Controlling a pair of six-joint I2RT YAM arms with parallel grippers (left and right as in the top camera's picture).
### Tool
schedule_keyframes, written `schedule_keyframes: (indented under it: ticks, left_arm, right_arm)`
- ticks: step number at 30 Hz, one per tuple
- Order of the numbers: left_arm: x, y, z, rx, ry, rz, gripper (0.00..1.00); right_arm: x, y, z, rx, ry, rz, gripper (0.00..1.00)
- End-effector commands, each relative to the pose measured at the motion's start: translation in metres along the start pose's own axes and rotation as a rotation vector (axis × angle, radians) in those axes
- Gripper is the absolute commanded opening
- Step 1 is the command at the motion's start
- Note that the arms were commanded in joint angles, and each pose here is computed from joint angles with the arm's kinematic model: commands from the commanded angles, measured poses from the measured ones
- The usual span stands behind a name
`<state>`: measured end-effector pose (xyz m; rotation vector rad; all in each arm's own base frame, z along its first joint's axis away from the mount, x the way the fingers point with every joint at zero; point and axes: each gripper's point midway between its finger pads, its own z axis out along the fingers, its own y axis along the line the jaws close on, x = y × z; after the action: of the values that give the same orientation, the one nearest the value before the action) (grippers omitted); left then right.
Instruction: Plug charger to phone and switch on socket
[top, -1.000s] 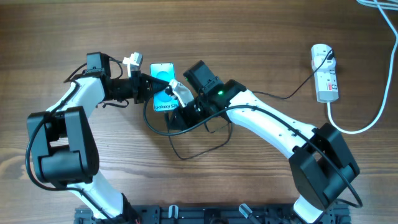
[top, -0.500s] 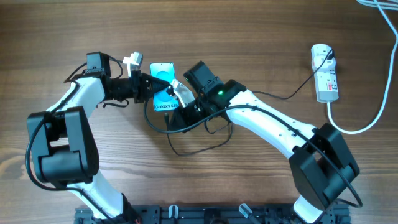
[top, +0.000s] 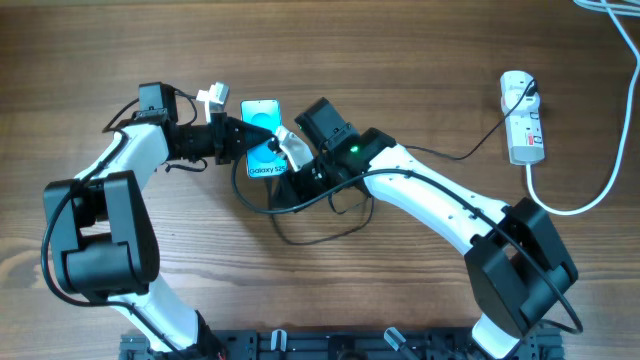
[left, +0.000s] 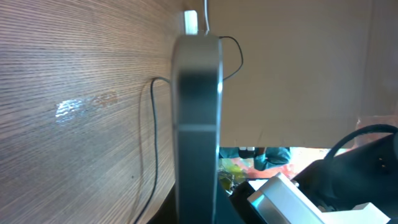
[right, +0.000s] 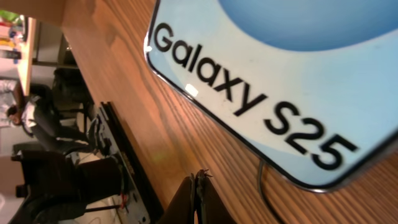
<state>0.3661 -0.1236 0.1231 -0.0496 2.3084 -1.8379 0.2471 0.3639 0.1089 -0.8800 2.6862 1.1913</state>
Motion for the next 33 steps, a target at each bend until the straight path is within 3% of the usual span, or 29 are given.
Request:
schedule_keyframes:
  ticks: [1,2,3,4,6,8,15,22,27,33]
  left_arm:
    - [-0.004,0.002,-0.004,-0.004,-0.014,0.003,0.04]
    - [-0.007,0.004,-0.01,-0.006,-0.031,-0.003,0.04]
    - [-0.009,0.005,-0.014,-0.008,-0.043,-0.013,0.04]
    - [-0.012,0.006,-0.017,-0.011,-0.055,-0.024,0.04]
    - [-0.017,0.01,-0.03,-0.015,-0.091,-0.056,0.04]
    - [-0.023,0.013,-0.044,-0.018,-0.129,-0.09,0.04]
    - [-0.034,0.023,-0.08,-0.013,-0.229,-0.238,0.04]
    - [-0.037,0.027,-0.097,0.01,-0.275,-0.424,0.04]
    - [-0.035,0.027,-0.097,0.017,-0.271,-0.484,0.04]
    - [-0.033,0.027,-0.096,0.019,-0.267,-0.504,0.04]
  right_arm:
    - [-0.001,-0.004,-0.001,0.034,-0.01,0.001,0.17]
    - [-0.001,-0.004,-0.001,0.034,-0.009,0.0,0.43]
    - [-0.001,-0.004,-0.001,0.035,-0.01,-0.001,0.6]
    - [-0.001,-0.005,-0.001,0.038,-0.011,0.0,0.66]
    - [-0.003,-0.009,-0.001,0.065,-0.019,0.002,0.9]
    - [-0.006,-0.013,-0.001,0.085,-0.034,-0.005,0.99]
    - [-0.016,-0.05,-0.001,0.294,-0.094,0.042,1.0]
    - [-0.005,-0.068,0.035,0.418,-0.066,0.055,0.99]
    - [0.0,-0.068,0.062,0.444,-0.065,0.046,0.98]
    - [0.002,-0.094,0.06,0.649,-0.1,0.025,0.98]
